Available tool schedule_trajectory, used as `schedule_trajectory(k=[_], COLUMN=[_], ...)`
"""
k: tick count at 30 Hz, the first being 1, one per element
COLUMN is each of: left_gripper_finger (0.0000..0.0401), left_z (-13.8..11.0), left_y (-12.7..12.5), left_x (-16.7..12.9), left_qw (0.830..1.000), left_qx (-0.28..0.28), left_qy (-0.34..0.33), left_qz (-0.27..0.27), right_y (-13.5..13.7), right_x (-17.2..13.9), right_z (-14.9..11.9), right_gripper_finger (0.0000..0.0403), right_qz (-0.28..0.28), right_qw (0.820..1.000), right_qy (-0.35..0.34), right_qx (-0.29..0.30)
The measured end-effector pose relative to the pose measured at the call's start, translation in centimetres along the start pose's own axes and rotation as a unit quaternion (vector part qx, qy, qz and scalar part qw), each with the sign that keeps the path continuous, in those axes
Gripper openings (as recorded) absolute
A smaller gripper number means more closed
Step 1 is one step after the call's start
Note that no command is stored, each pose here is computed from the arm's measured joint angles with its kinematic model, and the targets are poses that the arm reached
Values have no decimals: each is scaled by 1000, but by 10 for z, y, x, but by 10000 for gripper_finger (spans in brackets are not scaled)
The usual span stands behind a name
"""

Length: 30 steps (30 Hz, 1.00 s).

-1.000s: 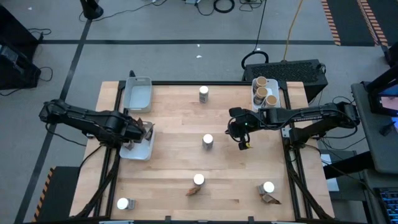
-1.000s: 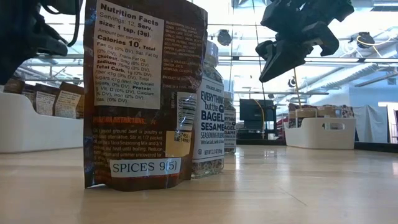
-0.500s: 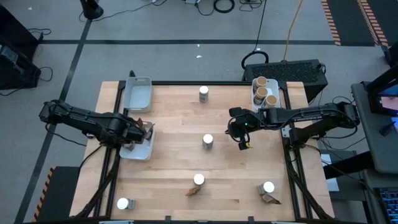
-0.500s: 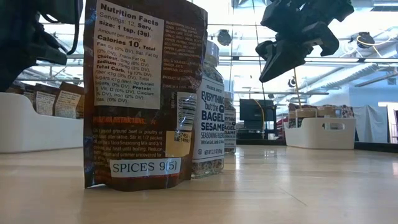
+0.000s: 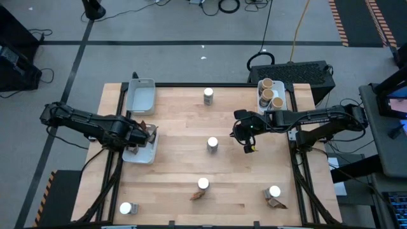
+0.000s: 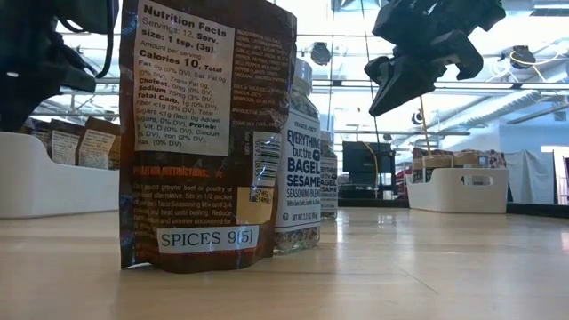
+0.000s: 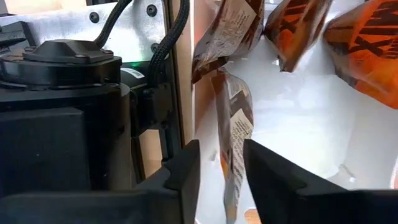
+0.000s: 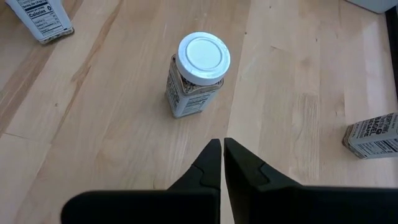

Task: Sort spices by type
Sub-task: Put the orange seasoning pack into the left white bin

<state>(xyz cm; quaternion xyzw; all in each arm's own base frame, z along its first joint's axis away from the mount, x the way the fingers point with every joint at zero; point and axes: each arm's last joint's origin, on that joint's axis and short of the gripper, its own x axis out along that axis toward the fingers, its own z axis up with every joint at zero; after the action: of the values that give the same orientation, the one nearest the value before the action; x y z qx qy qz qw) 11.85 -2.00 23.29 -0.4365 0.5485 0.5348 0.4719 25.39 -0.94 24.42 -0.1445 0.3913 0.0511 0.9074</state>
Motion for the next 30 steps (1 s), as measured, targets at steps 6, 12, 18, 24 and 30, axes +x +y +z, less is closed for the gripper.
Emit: schedule_trajectory(k=[6,12,18,24,30], left_gripper_finger=[172,193,194,193,193], left_z=[0,0,1,1,-13], left_y=[-2,-3,1,-8,-55], left_x=[-11,-31,-52,-78,-102], left_qw=[1000,999,997,984,912], left_qx=[1,1,-19,-23,60], left_qy=[-3,0,-12,-42,-72], left_qz=[-23,-55,-75,-174,-400], right_y=[0,0,0,0,1], right_x=[0,0,0,0,0], right_z=[0,0,0,0,-2], right_gripper_finger=[0,0,0,0,0], right_qz=[0,0,0,0,3], right_qw=[1000,1000,1000,1000,1000], right_qy=[0,0,0,1,10], right_qx=[0,0,2,4,8])
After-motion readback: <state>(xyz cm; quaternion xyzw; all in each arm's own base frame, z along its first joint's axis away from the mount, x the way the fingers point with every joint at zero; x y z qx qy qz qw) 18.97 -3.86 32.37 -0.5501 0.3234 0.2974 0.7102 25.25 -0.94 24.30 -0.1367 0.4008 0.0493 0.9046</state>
